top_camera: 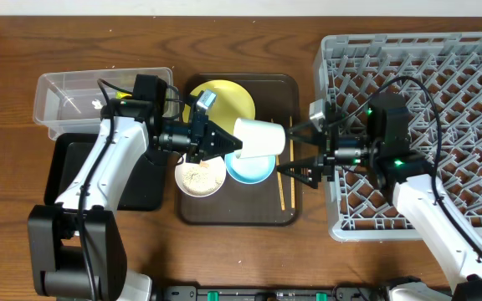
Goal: Sort waste into correct bins and load items into the dishwasher rack
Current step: 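Lift the cup and hand it from the left gripper to the right gripper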
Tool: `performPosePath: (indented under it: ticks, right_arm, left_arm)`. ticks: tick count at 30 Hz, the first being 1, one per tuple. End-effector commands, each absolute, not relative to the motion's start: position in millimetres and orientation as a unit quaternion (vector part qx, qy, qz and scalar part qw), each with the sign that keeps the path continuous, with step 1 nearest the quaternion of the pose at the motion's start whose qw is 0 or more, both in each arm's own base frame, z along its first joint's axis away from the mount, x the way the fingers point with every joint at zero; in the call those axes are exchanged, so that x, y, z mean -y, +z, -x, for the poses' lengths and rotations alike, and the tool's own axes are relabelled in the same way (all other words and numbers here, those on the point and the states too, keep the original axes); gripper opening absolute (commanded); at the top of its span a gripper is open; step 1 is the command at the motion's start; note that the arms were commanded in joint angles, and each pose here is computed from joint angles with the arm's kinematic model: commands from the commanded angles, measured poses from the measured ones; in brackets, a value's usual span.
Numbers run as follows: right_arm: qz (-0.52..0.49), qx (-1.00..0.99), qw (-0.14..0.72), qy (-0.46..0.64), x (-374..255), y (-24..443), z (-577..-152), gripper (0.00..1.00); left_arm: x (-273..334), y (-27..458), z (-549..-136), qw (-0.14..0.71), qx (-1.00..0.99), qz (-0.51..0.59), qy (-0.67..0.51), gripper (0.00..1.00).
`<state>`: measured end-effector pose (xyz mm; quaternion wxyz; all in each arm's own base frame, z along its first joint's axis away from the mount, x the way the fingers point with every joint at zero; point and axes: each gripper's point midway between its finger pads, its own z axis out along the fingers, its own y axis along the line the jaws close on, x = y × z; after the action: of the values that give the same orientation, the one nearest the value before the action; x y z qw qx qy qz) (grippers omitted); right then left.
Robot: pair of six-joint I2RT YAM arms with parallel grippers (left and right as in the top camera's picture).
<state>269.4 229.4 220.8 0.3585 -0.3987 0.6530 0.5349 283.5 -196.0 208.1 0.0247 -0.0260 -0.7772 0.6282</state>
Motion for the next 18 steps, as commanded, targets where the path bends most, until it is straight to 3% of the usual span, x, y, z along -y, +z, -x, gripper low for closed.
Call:
performPosePath:
  ticks: [1, 18]
  right_arm:
    - [0.423, -0.626, 0.363, 0.545, -237, 232, -264, 0.92]
    - [0.461, -0.584, 0.426, 0.514, -246, 250, -273, 0.88]
  left_arm:
    - [199, 221, -281, 0.029, 0.749, 0.032, 0.661, 0.06]
    - [215, 221, -265, 0.063, 0.748, 0.042, 0.66, 0.06]
